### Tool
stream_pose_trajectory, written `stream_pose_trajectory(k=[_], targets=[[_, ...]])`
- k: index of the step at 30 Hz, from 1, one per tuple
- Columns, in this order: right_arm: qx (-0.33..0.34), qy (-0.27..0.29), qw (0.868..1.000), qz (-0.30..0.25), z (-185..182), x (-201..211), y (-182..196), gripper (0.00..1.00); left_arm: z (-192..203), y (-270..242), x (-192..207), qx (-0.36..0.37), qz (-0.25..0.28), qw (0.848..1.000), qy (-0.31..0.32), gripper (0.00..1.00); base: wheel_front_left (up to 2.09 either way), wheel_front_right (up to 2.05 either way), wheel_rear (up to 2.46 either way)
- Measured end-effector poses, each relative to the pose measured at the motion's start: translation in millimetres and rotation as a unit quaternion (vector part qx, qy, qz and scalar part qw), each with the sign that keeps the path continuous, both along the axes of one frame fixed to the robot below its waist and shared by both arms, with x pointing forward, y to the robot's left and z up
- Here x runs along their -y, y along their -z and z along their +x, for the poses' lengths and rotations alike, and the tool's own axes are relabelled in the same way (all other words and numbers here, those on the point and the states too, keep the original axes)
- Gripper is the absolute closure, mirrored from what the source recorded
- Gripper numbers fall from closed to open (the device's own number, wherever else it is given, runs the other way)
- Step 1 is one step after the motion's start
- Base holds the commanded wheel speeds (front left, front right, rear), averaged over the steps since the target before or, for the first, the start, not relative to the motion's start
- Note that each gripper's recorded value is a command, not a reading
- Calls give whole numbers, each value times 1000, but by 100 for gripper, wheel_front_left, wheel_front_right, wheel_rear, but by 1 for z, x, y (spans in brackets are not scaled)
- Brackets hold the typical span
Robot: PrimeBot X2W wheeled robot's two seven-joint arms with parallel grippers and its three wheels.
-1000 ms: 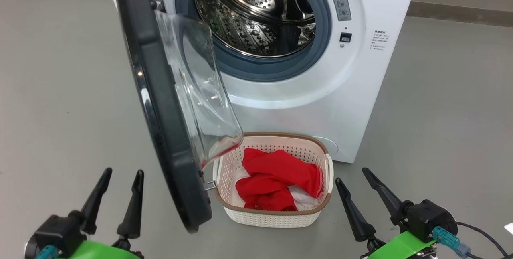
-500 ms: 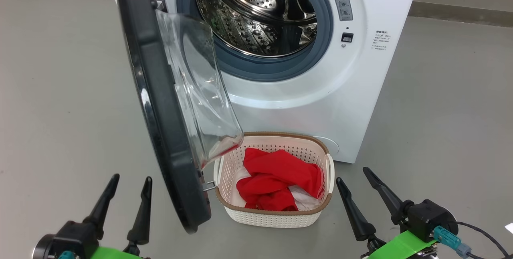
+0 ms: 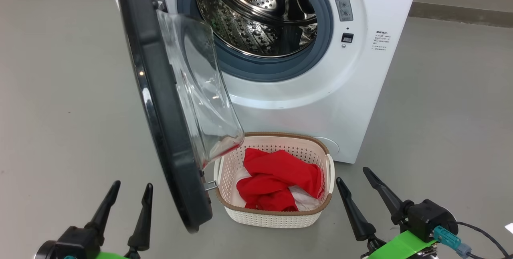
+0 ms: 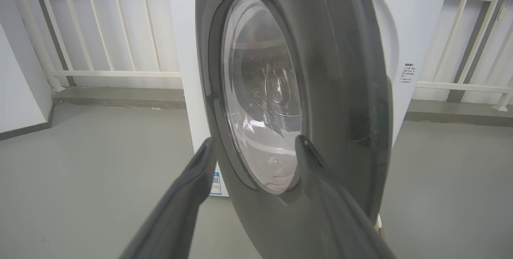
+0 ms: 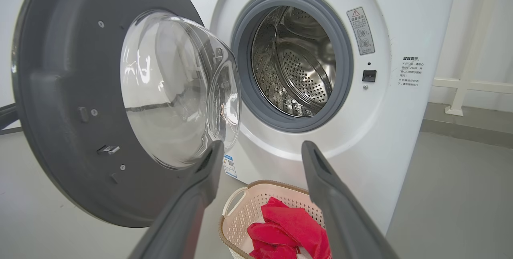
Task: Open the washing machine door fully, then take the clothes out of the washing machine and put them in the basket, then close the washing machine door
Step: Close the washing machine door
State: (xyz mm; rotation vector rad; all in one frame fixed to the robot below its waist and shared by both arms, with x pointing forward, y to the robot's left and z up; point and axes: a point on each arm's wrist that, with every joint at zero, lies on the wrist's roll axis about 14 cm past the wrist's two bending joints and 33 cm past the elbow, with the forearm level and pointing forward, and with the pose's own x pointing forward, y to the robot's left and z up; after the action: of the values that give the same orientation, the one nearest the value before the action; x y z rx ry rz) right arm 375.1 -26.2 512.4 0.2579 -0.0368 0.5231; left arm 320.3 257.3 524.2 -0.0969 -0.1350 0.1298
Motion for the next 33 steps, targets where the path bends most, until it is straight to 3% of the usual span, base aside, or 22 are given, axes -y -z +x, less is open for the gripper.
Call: stream_pose_trajectory(k=[15, 17, 18, 19, 24, 27, 33], targets=[[-1, 3, 1000, 0, 0, 2, 0, 0, 1, 0, -1, 0, 1, 1000, -1, 0, 0, 0, 0], [-1, 3, 1000, 0, 0, 2, 0, 0, 1, 3, 1, -5, -1, 1000, 2, 5, 0, 0, 0], [0, 3, 1000, 0, 0, 2, 0, 0, 1, 5, 1, -6, -6, 1000, 2, 94, 0, 0, 0], [0, 2, 1000, 0, 0, 2, 0, 0, 1, 5, 2, -6, -13, 1000, 3, 100, 0, 0, 0], [1, 1, 1000, 1, -1, 0, -1, 0, 7, -11, -6, 39, -107, 993, -15, 100, 0, 0, 0], [1, 0, 1000, 1, -1, 0, -1, 0, 14, -26, -11, 83, -206, 975, -22, 100, 0, 0, 0], [0, 3, 1000, 1, -2, 1, 0, 0, 27, -50, -26, 136, -428, 893, -6, 100, 0, 0, 0]])
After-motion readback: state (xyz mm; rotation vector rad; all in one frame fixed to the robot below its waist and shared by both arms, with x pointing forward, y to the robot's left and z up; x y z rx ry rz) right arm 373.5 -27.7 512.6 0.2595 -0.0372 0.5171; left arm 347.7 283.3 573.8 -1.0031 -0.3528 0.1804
